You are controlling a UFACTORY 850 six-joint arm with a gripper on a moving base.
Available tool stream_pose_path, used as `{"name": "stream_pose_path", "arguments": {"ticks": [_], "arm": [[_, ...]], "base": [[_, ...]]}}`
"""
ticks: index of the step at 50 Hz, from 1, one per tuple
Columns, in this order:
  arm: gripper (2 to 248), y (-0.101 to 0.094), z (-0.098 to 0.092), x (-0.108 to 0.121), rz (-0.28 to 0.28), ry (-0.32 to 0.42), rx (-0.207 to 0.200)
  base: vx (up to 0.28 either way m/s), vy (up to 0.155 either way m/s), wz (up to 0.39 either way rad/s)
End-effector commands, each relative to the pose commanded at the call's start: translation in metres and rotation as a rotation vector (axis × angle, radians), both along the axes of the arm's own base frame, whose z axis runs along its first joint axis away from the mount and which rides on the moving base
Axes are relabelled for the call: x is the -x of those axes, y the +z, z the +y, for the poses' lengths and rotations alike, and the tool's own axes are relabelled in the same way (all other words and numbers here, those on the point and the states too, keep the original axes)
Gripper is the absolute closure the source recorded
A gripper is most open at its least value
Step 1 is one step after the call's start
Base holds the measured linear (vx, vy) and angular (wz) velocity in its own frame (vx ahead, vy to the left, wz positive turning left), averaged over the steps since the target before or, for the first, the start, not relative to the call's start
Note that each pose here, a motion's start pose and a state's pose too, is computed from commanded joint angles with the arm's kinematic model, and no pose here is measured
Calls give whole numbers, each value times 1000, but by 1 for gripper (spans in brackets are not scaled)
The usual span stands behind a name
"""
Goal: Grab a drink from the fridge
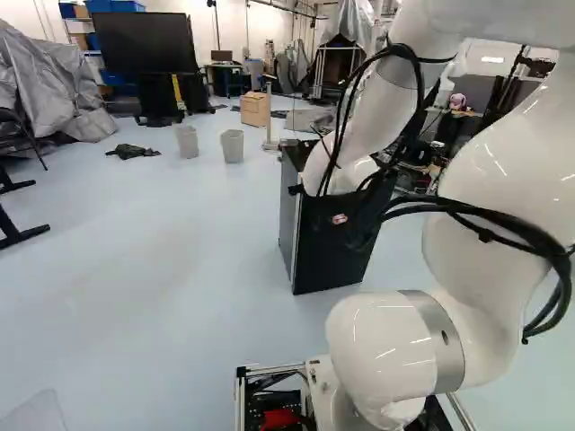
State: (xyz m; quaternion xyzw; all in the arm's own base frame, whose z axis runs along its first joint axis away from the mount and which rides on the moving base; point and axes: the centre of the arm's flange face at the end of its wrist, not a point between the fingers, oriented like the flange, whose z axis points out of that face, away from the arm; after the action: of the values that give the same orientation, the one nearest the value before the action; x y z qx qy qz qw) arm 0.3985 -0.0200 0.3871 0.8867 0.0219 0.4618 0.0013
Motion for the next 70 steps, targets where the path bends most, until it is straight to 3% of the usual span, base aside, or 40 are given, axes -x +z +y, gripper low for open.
{"name": "stream_pose_path", "arguments": {"ticks": [13, 23, 46, 70], "arm": [[3, 7, -19, -3, -128, -103, -36], [3, 5, -26, -14, -195, -138, -48], [3, -13, -28, -41, -222, -139, -52], [3, -25, -31, -68, -313, -136, -52]], "base": [[0, 0, 0], [0, 0, 0], [0, 0, 0], [0, 0, 0]]}}
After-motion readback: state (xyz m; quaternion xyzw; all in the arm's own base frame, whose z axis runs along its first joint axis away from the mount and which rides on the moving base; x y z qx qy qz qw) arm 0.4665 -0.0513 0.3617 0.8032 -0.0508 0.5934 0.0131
